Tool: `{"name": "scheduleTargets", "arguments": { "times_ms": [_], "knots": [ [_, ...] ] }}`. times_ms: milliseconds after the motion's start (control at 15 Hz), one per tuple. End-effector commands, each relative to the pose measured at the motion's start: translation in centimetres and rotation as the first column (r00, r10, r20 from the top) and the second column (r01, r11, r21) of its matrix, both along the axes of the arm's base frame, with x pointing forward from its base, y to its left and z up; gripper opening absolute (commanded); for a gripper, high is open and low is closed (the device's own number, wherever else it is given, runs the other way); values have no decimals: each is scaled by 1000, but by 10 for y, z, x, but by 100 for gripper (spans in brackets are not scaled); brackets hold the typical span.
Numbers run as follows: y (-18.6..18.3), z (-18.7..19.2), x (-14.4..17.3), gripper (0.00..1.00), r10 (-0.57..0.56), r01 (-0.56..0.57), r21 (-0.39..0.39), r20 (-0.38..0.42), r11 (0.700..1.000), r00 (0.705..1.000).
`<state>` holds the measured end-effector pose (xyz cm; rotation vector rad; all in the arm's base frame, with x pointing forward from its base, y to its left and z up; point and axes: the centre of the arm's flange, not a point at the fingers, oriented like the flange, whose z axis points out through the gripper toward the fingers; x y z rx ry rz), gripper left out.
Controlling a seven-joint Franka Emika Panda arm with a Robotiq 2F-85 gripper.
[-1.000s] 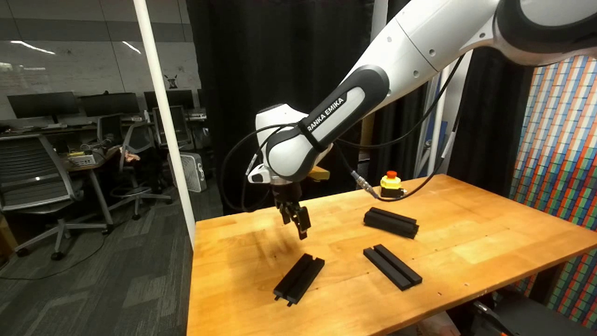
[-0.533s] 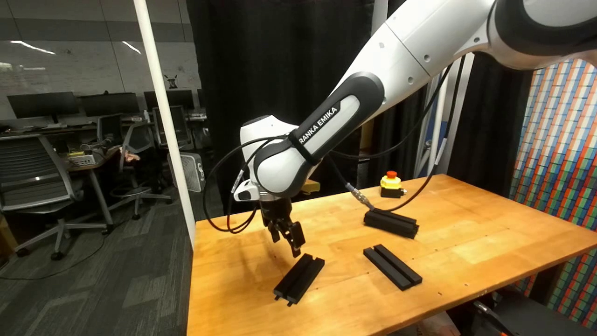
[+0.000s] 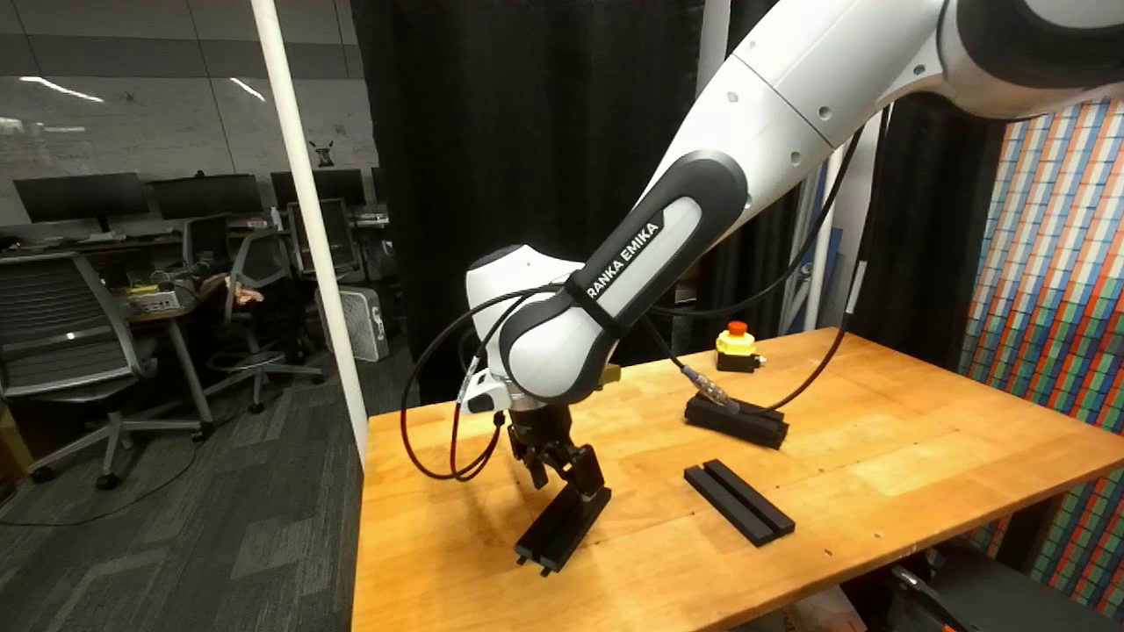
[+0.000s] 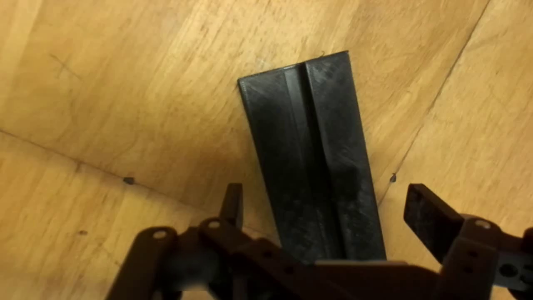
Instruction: Connect the black pads
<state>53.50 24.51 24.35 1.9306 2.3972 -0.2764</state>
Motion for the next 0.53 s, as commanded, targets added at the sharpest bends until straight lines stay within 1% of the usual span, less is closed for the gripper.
{"name": "scheduleTargets", "arguments": {
  "times_ms": [0,200,467],
  "knots": [
    [-7,5,-22,100,63,-63,-2,5,998,998],
    [-18,4,-26,100,92,-92,14,1,996,996],
    [-30,9,-25,100,153,-154,49,32,987,988]
  ]
}}
